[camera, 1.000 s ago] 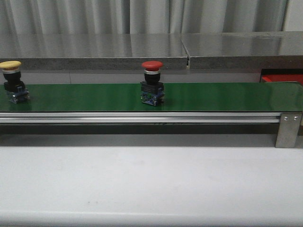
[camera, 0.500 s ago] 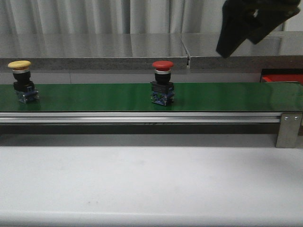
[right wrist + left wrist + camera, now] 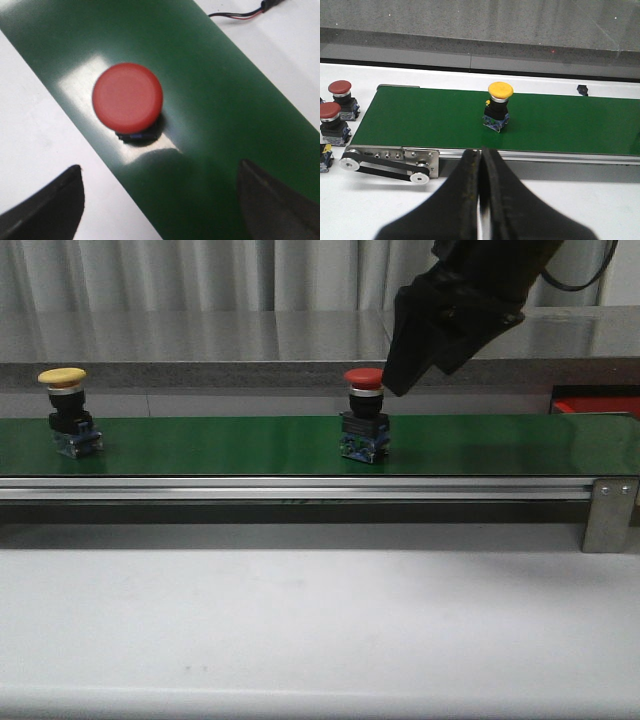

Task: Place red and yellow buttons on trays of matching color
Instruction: 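Grasp the red button off the belt with the right gripper, then carry the red button to the red tray and release it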

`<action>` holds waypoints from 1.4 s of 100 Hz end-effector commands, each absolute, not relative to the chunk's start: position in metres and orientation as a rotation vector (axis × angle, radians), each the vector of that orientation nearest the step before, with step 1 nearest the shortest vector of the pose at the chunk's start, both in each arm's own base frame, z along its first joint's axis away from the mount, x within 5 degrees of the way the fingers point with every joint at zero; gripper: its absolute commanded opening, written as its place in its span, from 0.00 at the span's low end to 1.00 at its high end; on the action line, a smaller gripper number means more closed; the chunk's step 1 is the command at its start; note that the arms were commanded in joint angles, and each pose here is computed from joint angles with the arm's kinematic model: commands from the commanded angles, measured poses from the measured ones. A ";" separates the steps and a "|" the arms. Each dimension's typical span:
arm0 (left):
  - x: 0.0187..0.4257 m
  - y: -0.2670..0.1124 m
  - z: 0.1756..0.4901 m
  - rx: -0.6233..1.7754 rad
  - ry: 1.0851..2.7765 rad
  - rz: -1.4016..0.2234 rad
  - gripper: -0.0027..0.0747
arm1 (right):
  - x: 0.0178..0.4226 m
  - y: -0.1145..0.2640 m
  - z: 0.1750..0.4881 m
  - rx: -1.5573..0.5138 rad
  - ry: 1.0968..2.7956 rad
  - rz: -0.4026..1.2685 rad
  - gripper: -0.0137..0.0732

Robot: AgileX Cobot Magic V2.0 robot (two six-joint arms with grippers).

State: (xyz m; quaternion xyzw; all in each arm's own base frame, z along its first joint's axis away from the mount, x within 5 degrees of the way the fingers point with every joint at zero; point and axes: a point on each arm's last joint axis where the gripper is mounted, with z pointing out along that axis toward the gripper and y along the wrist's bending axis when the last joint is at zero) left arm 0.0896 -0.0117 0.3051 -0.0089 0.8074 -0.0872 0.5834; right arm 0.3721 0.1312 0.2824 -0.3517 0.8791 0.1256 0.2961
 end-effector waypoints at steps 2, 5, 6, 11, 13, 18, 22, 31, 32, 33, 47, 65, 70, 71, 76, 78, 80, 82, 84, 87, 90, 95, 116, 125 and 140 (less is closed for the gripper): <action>0.092 -0.011 0.319 -0.041 1.796 -0.212 0.01 | 0.373 0.135 0.308 -0.927 2.224 0.359 0.86; 0.092 -0.011 0.319 -0.041 1.796 -0.212 0.01 | 0.374 0.136 0.308 -0.930 2.216 0.365 0.86; 0.092 -0.011 0.319 -0.041 1.796 -0.212 0.01 | 0.375 0.136 0.308 -0.931 2.215 0.366 0.86; 0.092 -0.011 0.319 -0.041 1.796 -0.212 0.01 | 0.377 0.138 0.307 -0.935 2.206 0.376 0.86; 0.092 -0.011 0.319 -0.041 1.796 -0.212 0.01 | 0.378 0.138 0.307 -0.936 2.202 0.381 0.86; 0.092 -0.011 0.319 -0.041 1.796 -0.212 0.01 | 0.381 0.140 0.305 -0.936 2.200 0.396 0.86; 0.092 -0.011 0.319 -0.041 1.796 -0.212 0.01 | 0.383 0.141 0.304 -0.933 2.203 0.403 0.86; 0.092 -0.011 0.319 -0.041 1.796 -0.212 0.01 | 0.387 0.142 0.298 -0.928 2.211 0.405 0.86; 0.092 -0.011 0.319 -0.041 1.796 -0.212 0.01 | 0.387 0.142 0.297 -0.926 2.212 0.404 0.86; 0.092 -0.011 0.319 -0.041 1.796 -0.212 0.01 | 0.388 0.142 0.296 -0.928 2.212 0.404 0.86; 0.092 -0.011 0.319 -0.041 1.796 -0.212 0.01 | 0.392 0.143 0.289 -0.919 2.221 0.398 0.86; 0.092 -0.011 0.319 -0.041 1.796 -0.212 0.01 | 0.395 0.143 0.288 -0.906 2.211 0.386 0.68; 0.092 -0.011 0.319 -0.041 1.796 -0.212 0.01 | 0.395 0.143 0.288 -0.904 2.209 0.385 0.59; 0.092 -0.011 0.319 -0.041 1.796 -0.212 0.01 | 0.395 0.143 0.288 -0.904 2.209 0.385 0.57; 0.092 -0.011 0.319 -0.041 1.796 -0.212 0.01 | 0.395 0.143 0.288 -0.906 2.211 0.387 0.48; 0.092 -0.011 0.319 -0.041 1.796 -0.212 0.01 | 0.394 0.143 0.288 -0.908 2.213 0.389 0.44; 0.092 -0.011 0.319 -0.041 1.796 -0.212 0.01 | 0.394 0.142 0.288 -0.909 2.216 0.390 0.41; 0.092 -0.011 0.319 -0.041 1.796 -0.212 0.01 | 0.394 0.142 0.288 -0.912 2.218 0.392 0.37; 0.092 -0.011 0.319 -0.041 1.796 -0.212 0.01 | 0.394 0.142 0.288 -0.915 2.221 0.395 0.34; 0.092 -0.011 0.319 -0.041 1.796 -0.212 0.01 | 0.393 0.143 0.287 -0.917 2.223 0.397 0.30; 0.092 -0.011 0.319 -0.041 1.796 -0.212 0.01 | 0.393 0.143 0.288 -0.919 2.223 0.397 0.25; 0.092 -0.011 0.319 -0.041 1.796 -0.212 0.01 | 0.393 0.143 0.290 -0.919 2.218 0.396 0.21; 0.092 -0.011 0.319 -0.041 1.796 -0.212 0.01 | 0.397 0.131 0.321 -0.909 2.172 0.392 0.20; 0.092 -0.011 0.319 -0.041 1.796 -0.212 0.01 | 0.401 0.117 0.338 -0.893 2.166 0.390 0.20; 0.092 -0.011 0.319 -0.041 1.796 -0.212 0.01 | 0.412 0.081 0.368 -0.749 2.140 0.351 0.20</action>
